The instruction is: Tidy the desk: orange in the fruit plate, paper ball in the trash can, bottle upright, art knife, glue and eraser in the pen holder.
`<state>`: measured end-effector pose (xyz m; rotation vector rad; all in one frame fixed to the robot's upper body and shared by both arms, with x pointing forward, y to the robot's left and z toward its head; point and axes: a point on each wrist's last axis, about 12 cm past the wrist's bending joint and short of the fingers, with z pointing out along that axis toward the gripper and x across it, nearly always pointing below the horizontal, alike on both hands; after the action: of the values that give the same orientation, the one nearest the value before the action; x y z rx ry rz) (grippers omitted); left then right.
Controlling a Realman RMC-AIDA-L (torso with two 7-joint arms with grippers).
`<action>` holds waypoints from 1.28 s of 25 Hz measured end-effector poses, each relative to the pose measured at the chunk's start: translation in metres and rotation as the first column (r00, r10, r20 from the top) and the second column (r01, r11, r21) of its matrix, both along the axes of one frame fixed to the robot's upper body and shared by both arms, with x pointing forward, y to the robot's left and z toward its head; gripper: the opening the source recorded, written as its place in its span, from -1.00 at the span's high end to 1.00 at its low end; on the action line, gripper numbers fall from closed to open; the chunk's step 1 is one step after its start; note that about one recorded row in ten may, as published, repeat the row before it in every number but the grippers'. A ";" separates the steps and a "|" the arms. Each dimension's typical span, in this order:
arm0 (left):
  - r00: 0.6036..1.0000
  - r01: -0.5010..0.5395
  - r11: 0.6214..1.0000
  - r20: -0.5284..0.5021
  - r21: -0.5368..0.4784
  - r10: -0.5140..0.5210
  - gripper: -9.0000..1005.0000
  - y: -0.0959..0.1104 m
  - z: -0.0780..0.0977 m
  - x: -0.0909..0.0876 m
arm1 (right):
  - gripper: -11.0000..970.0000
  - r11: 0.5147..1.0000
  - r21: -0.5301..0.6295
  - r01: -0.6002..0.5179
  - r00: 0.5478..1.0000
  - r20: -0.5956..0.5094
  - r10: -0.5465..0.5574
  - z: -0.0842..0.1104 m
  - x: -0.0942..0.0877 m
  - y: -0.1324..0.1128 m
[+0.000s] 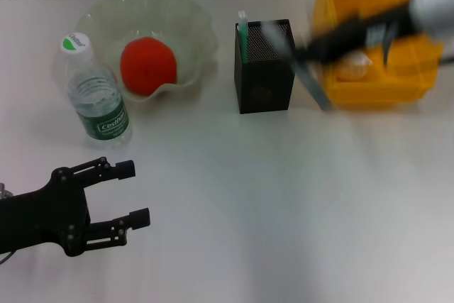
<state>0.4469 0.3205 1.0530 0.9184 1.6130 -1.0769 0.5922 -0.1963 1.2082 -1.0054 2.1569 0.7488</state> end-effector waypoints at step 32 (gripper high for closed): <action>1.000 0.003 1.000 0.006 -0.020 -0.002 -0.63 0.000 0.004 0.002 | 0.18 0.719 0.694 -0.040 0.895 0.345 -0.283 -0.107 -0.033 -0.038</action>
<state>0.4490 0.3203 1.0568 0.9095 1.5939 -1.0896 0.5588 -0.2347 1.1014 -0.5366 1.3525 1.0408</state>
